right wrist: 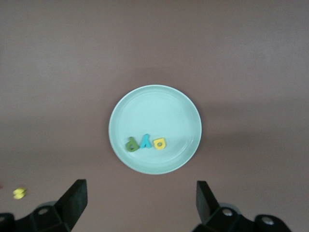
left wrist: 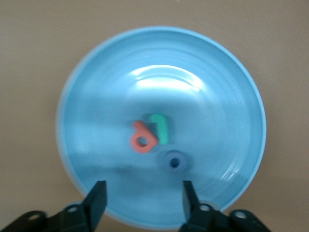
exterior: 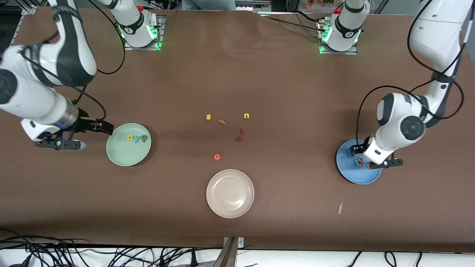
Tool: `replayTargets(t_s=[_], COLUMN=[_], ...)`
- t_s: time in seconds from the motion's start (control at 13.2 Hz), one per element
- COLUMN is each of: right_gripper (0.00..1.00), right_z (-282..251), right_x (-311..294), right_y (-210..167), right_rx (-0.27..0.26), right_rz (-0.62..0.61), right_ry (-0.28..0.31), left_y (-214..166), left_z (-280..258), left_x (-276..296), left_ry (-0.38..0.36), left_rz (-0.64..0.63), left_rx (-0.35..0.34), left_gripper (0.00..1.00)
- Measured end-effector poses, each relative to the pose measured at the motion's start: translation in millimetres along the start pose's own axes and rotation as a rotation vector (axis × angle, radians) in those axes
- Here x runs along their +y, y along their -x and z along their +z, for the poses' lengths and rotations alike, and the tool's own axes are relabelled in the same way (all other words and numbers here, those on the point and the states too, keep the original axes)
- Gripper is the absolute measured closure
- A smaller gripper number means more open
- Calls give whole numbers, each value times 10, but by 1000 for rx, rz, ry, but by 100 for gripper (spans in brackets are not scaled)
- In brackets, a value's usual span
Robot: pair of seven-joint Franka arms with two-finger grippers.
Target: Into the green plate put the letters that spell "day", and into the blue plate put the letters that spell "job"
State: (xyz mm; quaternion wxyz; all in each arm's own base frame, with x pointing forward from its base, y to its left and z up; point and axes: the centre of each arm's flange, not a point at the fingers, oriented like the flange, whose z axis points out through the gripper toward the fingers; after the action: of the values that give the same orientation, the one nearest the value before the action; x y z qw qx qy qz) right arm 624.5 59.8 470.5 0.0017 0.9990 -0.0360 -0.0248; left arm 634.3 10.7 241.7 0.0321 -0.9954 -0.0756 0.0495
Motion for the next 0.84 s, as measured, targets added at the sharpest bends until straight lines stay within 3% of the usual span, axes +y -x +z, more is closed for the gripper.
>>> replayTargets(t_s=[0.15,0.23,0.61,0.84], right_gripper=[0,0,0,0], right_z=[-452,-646,-1021,-1002], right_x=[-16,-21,-25,-21], right_y=[72,106,230,235], right_rx=[2,0,-12,-17], right_rz=[-8,-14,-54,-55], right_ry=[-16,-17,-17,-15], left_y=[-94,-106,-96,59], left_z=[-272,-335,-1016,-1716], left_x=[-192,-271,-624,-981], left_ry=[-10,-13,-26,93], left_rz=[-18,-25,-45,-59], left_rx=[-10,-16,-44,19], left_gripper=[3,0,0,0])
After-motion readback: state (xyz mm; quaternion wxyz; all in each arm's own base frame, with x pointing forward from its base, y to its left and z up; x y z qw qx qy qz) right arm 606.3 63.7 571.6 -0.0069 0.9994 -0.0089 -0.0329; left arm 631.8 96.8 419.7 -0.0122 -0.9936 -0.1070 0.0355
